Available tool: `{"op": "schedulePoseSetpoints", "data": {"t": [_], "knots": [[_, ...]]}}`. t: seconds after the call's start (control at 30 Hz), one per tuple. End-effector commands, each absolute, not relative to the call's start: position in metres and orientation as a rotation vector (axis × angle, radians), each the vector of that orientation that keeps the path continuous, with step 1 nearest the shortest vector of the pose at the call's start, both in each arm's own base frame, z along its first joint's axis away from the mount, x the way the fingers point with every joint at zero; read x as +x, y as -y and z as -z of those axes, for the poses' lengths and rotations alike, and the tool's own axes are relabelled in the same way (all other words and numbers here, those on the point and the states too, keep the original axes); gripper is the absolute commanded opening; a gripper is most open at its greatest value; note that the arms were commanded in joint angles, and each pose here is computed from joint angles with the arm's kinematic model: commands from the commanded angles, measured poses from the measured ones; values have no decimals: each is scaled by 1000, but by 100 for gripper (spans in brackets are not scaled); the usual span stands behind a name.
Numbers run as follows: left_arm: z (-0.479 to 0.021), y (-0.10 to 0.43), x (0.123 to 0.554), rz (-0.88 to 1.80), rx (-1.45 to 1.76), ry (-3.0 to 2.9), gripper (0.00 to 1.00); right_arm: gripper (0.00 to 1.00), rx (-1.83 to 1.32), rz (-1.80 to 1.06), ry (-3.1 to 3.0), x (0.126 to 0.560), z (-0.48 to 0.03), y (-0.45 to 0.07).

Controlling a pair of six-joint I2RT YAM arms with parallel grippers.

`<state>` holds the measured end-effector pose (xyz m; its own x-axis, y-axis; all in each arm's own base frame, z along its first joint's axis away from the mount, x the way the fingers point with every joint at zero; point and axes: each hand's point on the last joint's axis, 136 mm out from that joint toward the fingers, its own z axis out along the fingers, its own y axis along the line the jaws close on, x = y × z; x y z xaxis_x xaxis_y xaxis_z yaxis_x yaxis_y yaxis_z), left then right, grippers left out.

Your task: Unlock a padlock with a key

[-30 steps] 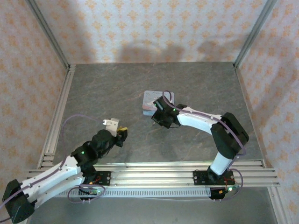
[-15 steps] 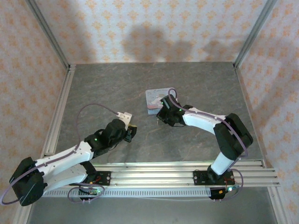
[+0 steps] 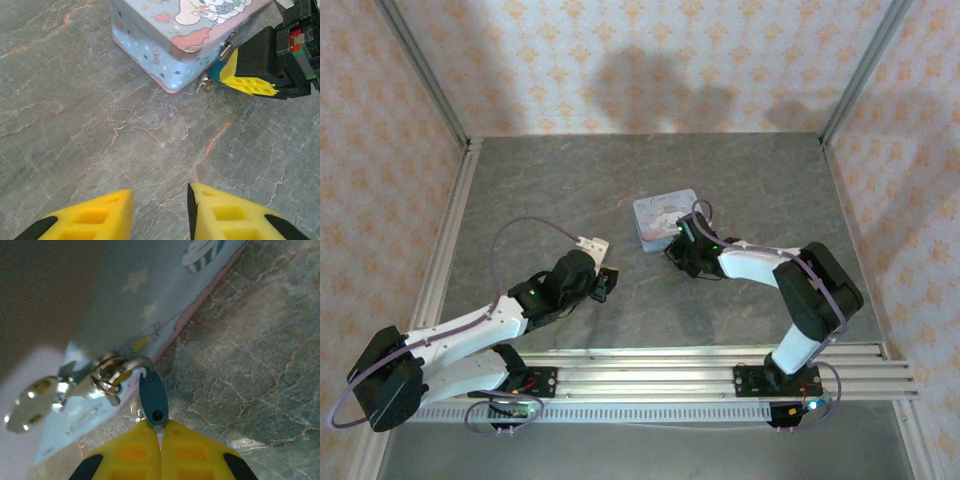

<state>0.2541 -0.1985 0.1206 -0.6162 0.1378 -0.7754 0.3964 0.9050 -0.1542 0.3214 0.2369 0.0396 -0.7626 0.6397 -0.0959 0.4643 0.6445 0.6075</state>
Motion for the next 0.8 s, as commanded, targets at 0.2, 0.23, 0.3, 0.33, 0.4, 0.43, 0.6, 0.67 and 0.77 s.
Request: {"op": "schedulePoseSetpoints", "data": {"t": [0.2, 0.23, 0.3, 0.33, 0.4, 0.43, 0.6, 0.67, 0.77], "knots": [[-127, 207, 261, 423, 378, -2226, 34, 0, 942, -758, -2324, 351, -97, -214], [-127, 208, 261, 426, 382, -2227, 34, 0, 950, -704, -2335, 352, -97, -208], [-127, 209, 262, 427, 388, -2228, 34, 0, 969, -658, -2358, 353, -94, -201], [-126, 209, 262, 423, 390, -2231, 34, 0, 983, -653, -2368, 353, -90, -199], [-126, 208, 261, 419, 393, -2231, 34, 0, 999, -659, -2380, 353, -83, -197], [-125, 208, 261, 416, 394, -2231, 34, 0, 1001, -662, -2387, 352, -80, -198], [-124, 206, 262, 400, 397, -2235, 34, 0, 987, -655, -2420, 349, -73, -199], [-125, 205, 262, 393, 398, -2239, 34, 0, 966, -638, -2436, 347, -73, -197], [-129, 201, 262, 371, 392, -2245, 36, 0, 892, -610, -2466, 343, -79, -196]]}}
